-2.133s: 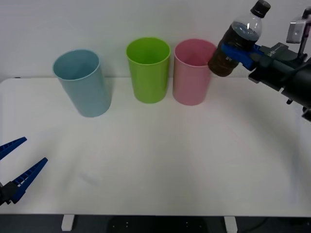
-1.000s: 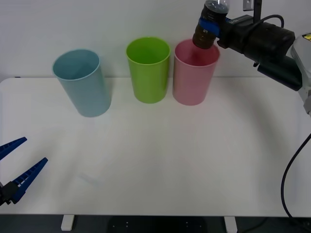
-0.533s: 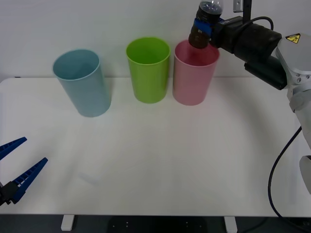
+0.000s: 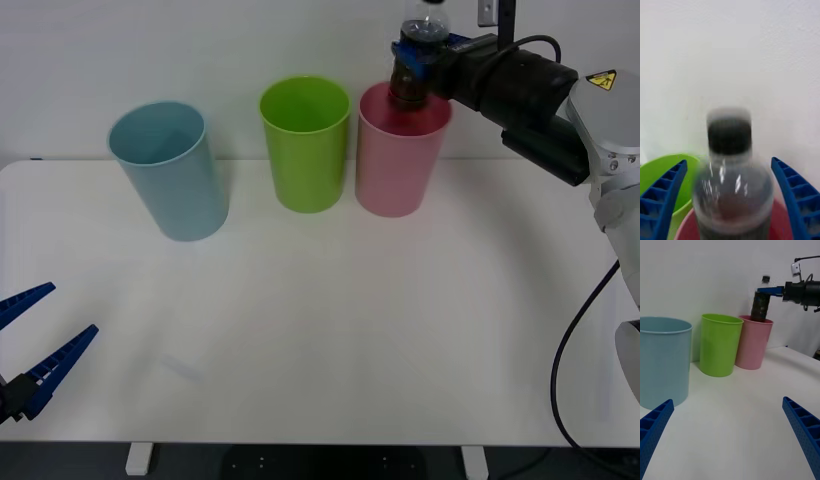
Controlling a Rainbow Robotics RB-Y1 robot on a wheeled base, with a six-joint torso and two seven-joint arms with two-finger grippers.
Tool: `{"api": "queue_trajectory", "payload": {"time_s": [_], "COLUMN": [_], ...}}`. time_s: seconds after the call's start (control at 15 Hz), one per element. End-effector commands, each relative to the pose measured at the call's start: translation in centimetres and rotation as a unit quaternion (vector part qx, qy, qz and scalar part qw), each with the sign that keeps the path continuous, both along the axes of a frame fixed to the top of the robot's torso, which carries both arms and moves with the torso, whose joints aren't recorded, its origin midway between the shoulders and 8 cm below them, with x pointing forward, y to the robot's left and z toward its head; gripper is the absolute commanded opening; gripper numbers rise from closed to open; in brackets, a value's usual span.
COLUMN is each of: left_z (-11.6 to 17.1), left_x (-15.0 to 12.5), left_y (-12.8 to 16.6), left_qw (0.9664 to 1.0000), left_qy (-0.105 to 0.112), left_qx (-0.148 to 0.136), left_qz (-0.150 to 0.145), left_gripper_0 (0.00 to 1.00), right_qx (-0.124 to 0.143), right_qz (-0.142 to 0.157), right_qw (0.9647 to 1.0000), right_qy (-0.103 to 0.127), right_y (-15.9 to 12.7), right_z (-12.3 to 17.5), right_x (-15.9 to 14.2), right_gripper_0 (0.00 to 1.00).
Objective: Grasp the object on the table and drop it into the matching bin: aluminum can to the light blue bin, PET bottle to the pink bin.
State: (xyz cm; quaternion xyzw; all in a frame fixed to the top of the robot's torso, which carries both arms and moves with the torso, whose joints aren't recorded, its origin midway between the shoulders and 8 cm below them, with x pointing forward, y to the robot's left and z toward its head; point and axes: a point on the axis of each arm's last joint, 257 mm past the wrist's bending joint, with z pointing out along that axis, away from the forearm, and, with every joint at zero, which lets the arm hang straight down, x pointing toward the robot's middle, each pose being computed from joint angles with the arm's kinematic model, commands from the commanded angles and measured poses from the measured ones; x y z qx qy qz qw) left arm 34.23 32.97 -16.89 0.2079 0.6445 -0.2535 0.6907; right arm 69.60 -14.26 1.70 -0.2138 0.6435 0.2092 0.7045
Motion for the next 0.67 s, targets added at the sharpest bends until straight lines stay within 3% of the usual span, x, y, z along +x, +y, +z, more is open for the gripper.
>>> {"api": "queue_trajectory", "payload": {"time_s": [0.07,0.4,0.67], "left_z": [0.0,0.0,0.0], "left_x": [0.0,0.0,0.0], "left_y": [0.0,0.0,0.0], "left_qw": [1.0000,1.0000,1.0000], "left_qy": [0.000,0.000,0.000], "left_qx": [0.000,0.000,0.000], "left_qz": [0.000,0.000,0.000], "left_gripper_0": [1.00,1.00,1.00], "right_qx": [0.002,0.018,0.018], "right_qz": [0.001,0.008,0.015], "right_qw": [1.0000,0.9998,0.9992], "right_qy": [-0.002,-0.004,-0.031], "right_y": [-0.1,-0.9,-1.9], "right_z": [0.1,0.1,-0.2], "right_x": [-0.1,-0.8,-4.3], "right_gripper_0": [1.00,1.00,1.00]}}
